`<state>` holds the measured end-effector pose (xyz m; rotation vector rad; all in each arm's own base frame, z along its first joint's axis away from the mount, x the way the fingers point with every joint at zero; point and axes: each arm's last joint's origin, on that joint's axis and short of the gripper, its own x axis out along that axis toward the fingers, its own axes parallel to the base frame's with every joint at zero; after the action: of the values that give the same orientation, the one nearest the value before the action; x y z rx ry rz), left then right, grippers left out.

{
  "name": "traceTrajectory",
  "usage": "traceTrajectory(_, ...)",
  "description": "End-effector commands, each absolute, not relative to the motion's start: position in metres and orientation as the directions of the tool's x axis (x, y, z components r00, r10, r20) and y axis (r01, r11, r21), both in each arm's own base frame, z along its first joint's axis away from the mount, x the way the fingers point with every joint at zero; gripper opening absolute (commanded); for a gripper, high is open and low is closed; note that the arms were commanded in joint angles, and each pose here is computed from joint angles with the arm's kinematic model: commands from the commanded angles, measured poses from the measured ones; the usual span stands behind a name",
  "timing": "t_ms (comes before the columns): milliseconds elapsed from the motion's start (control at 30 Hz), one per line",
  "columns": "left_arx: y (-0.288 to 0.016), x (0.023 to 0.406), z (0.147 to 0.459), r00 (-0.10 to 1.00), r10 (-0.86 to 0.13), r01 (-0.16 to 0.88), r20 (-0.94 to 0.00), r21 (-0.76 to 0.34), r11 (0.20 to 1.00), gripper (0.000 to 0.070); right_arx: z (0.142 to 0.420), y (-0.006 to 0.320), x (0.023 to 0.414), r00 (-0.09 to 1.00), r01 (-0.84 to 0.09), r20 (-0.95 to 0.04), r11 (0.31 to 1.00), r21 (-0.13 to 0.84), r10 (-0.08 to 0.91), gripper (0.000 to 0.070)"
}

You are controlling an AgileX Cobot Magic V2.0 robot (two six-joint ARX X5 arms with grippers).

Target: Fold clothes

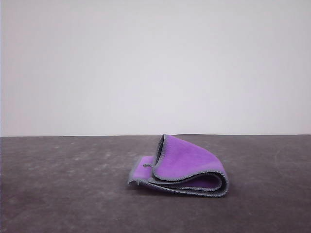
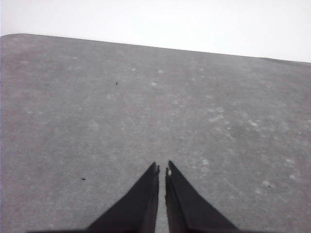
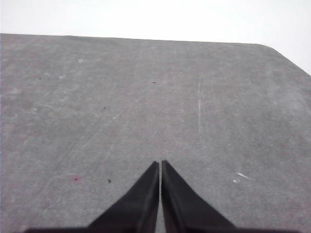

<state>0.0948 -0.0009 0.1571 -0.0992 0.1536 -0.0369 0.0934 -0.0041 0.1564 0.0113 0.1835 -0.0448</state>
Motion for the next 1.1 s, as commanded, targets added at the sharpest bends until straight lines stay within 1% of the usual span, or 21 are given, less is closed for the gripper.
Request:
traceTrajectory(0,-0.0009,0.0956,0.1499,0.984,-0.043,0.025,-0.174,-0.105,0.994,0.0011,0.1555,-0.0042,0.0939,0.983,0.049,-0.177,0.999,0.011,-0.046,0.0000)
traceTrajectory(1067,-0.0009,0.0956,0.1499,0.984,-0.043,0.025,-0.174,-0.105,0.994,0.0011,0.1555,-0.0042,0.0939,0.983,0.049,-0.177,0.999,0.011,-0.046,0.0000)
